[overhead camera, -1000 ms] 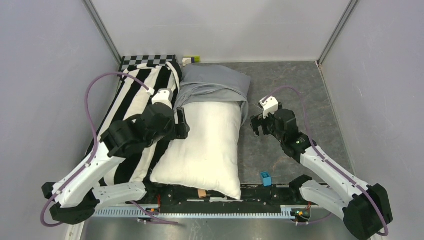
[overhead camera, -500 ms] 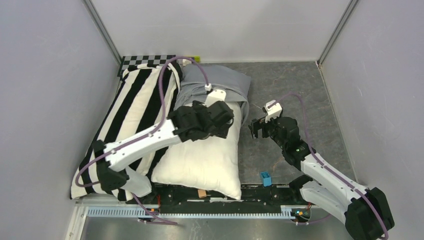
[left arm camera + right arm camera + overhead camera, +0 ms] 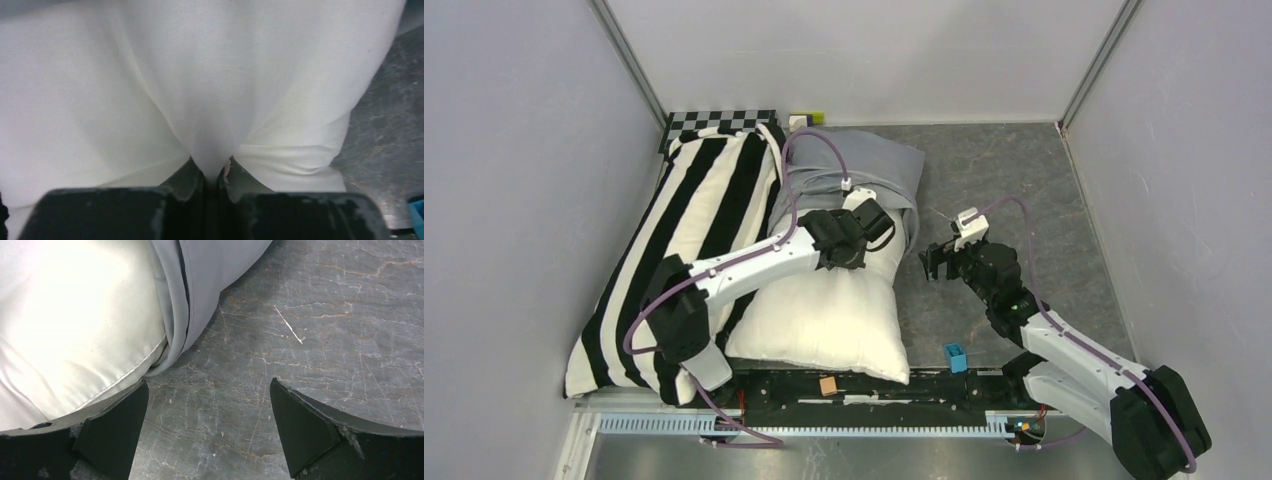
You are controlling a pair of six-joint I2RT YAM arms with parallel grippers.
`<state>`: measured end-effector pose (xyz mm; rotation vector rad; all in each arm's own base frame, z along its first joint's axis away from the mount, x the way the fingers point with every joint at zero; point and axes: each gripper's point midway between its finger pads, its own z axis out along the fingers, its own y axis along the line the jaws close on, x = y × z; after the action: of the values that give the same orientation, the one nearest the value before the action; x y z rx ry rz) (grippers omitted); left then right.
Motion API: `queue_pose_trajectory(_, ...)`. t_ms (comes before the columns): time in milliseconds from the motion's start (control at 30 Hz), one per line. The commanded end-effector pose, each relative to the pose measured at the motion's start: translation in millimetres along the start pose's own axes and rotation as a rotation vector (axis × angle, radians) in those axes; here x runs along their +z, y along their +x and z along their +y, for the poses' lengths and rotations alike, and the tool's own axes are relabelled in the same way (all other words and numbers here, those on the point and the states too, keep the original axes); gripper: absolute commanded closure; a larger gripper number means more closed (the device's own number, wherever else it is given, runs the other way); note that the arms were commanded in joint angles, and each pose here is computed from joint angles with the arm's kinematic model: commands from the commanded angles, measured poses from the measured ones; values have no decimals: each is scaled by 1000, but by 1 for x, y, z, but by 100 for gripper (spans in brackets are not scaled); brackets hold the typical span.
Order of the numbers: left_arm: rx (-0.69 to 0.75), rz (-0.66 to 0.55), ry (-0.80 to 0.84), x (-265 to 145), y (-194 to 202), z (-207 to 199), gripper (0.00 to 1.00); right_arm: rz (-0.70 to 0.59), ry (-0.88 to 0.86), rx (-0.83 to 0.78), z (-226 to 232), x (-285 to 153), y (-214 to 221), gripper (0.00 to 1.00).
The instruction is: Remove the pillowcase from the pillow
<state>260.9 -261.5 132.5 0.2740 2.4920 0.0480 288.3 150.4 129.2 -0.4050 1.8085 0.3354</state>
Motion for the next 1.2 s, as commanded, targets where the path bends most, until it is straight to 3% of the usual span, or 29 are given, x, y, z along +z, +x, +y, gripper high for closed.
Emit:
queue_pose_trajectory(0,-27,-23,56,-7,-2,2,97,-91,-15,16,5,7,-19,2)
queue_pose_trajectory(267,-77,-115,235,-75,-41,4,98,-161,-46,56,30,14,-31,2)
queue_pose_trajectory(500,-142,-163,361,-119,-56,9,98,-106,73,36,24,36,-29,2)
queue_pose_trajectory(633,-142,-156,455,-147,-56,6,98,-140,119,30,19,52,-41,2)
queue_pose_trajectory(767,-122,-121,522,-169,-42,10,98,-179,194,-17,11,74,-70,2)
queue_pose_trajectory(900,-131,-116,566,-190,-25,24,98,-118,389,-21,-34,104,-79,2)
queue_pose_trajectory(1033,-116,-54,624,-204,5,32,98,-83,378,105,-74,140,-78,2)
queue_pose_trajectory(1167,-88,20,617,-196,35,38,98,-68,402,98,-95,155,-81,2)
